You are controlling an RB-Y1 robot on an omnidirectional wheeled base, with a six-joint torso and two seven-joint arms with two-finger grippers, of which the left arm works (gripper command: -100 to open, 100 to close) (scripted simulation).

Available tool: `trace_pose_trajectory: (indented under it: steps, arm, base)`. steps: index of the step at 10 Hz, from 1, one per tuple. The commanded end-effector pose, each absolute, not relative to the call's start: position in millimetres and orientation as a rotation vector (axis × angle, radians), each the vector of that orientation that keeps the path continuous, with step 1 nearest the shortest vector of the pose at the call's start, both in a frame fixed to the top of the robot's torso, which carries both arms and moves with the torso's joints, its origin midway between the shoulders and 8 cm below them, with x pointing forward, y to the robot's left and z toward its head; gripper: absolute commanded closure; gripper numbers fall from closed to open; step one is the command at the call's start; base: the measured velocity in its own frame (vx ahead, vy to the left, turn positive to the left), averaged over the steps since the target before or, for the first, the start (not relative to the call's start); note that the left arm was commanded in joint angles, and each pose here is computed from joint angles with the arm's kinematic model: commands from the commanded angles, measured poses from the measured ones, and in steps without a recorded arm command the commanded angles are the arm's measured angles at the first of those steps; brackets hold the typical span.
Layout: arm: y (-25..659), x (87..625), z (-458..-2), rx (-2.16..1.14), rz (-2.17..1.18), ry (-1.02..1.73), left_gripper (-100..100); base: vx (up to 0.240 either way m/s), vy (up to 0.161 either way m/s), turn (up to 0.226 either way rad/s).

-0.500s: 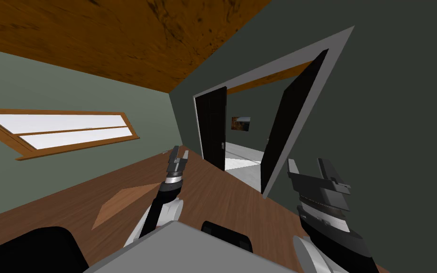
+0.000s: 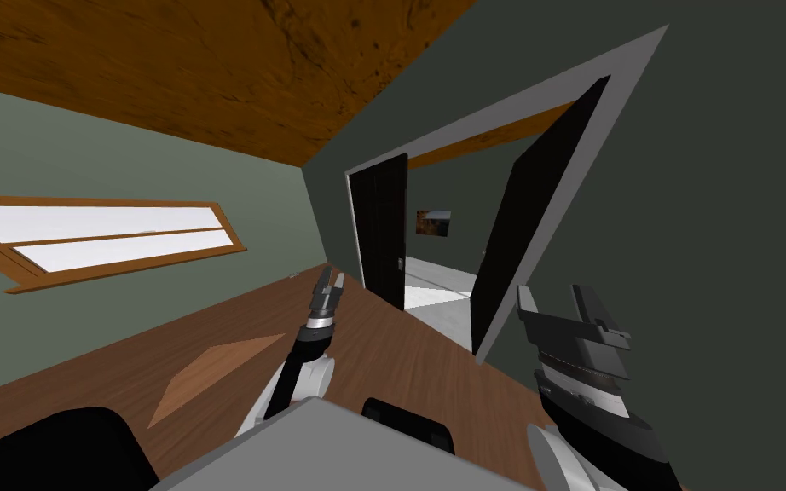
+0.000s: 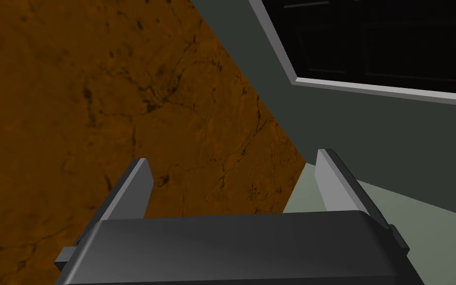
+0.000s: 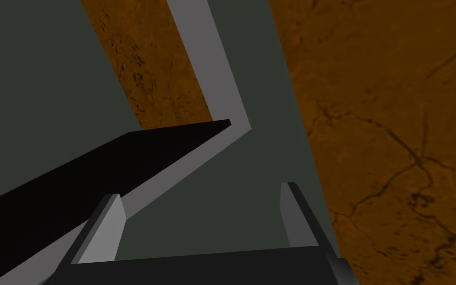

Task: Push the door open

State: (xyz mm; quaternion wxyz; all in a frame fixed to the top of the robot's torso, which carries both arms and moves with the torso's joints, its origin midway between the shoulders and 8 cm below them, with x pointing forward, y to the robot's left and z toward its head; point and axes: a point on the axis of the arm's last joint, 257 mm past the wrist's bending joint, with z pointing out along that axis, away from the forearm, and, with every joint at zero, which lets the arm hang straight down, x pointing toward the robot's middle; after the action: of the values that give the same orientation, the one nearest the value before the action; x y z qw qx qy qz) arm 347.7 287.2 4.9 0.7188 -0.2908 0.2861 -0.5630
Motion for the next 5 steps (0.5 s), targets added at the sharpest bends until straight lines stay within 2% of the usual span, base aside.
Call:
trace_pose_trajectory:
  steps: [1,5]
  arm:
    - [283.4,354.4,-5.0,-0.653,-1.257,0.65,-100]
    - [275.4,370.7,-28.8,-0.677,-1.283,0.691,-100]
  base:
    - [0.113,0.032,-0.008]
    - [0.095,0.019,-0.006]
